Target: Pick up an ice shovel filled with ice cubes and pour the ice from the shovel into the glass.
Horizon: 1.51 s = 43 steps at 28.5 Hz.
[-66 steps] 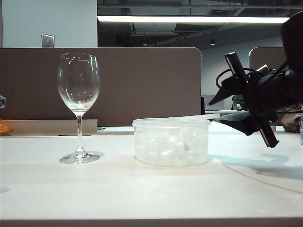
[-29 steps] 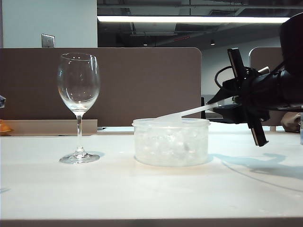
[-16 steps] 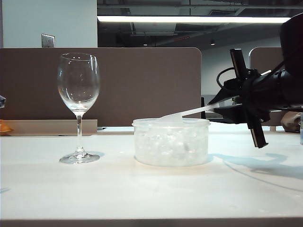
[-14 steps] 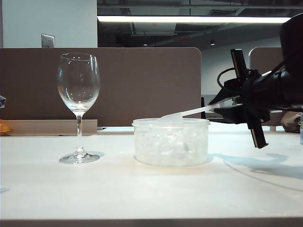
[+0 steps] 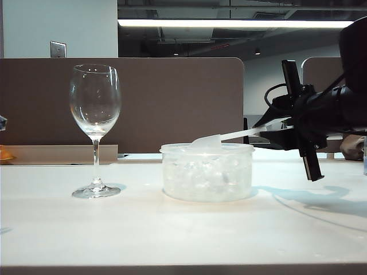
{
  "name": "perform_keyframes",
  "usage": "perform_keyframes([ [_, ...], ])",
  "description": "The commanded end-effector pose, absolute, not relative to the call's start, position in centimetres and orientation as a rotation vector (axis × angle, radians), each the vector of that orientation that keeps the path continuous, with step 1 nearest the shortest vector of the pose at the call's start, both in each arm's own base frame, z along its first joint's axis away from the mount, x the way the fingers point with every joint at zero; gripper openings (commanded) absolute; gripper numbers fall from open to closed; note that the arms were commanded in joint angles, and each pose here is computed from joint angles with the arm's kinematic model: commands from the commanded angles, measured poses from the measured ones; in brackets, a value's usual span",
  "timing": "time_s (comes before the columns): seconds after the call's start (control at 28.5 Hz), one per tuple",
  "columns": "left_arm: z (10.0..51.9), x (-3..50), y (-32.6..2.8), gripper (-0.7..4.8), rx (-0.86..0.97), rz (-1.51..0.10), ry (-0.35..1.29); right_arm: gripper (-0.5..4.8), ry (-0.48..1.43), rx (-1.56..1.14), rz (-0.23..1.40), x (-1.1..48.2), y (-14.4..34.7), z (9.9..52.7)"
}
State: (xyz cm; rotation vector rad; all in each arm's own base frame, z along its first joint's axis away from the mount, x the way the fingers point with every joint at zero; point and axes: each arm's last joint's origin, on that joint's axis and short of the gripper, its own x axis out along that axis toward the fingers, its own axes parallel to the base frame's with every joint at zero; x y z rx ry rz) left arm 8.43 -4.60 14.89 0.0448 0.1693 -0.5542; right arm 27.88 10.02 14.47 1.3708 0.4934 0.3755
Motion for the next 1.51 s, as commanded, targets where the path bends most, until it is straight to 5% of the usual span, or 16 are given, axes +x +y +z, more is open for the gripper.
perform_keyframes([
  [0.04,14.9,8.4,-4.6,0.29,0.049,-0.558,0.17,-0.05,0.437,1.434,0.373,28.0,9.9,15.0],
  [1.51,14.9,8.4,-4.6,0.29,0.049,-0.558,0.17,-0.05,0.332,1.539,0.446,28.2,9.7,16.4],
])
